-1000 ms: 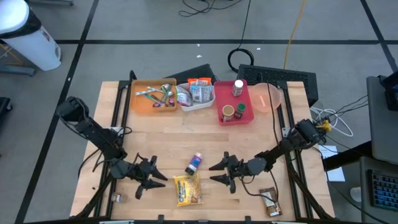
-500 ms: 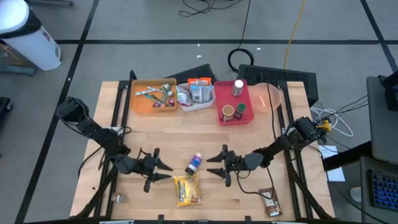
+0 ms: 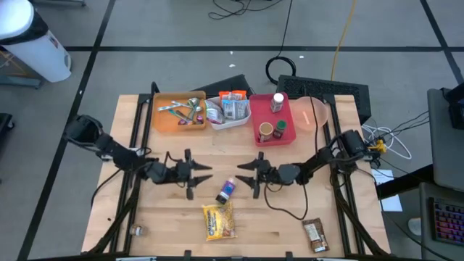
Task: Pick & Place Food Item
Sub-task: Put the purple seasoning bottle into the pink bin
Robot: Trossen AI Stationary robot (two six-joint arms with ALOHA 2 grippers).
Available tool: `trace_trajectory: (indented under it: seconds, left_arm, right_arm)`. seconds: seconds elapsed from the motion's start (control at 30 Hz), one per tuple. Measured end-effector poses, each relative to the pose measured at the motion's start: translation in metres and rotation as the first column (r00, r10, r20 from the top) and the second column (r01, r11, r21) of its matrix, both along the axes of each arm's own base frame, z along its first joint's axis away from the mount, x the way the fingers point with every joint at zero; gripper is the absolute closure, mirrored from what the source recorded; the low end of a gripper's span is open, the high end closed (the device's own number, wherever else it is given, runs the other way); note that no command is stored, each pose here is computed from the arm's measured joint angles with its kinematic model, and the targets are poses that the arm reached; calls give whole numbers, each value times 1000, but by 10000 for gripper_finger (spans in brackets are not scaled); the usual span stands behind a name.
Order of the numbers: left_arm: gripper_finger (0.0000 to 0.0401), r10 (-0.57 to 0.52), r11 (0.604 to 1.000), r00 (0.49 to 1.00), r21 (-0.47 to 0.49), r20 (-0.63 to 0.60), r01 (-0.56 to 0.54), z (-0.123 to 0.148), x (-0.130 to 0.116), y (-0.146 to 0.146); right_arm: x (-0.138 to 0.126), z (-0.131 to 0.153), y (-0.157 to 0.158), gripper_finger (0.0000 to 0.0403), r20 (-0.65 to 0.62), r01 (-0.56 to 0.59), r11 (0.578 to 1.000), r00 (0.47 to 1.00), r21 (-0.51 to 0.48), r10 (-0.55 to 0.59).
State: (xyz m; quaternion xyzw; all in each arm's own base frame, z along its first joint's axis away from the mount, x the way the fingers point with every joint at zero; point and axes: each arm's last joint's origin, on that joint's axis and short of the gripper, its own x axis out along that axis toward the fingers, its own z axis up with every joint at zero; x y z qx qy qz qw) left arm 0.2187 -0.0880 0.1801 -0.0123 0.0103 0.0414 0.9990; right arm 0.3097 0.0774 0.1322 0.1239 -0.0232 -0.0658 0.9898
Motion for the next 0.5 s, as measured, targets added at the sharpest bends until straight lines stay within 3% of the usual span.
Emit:
trace_trajectory:
  seconds: [0.33,0.5]
  left_arm:
    - [270,173,967,984,181,41,-177,6,12,40]
    - [270,239,949,965,181,111,-257,14,14,56]
  right_arm:
    - [7,0,-39,206,0,124,992,992,1,-124]
    - [9,0,-53,206,-1,169,986,986,3,-169]
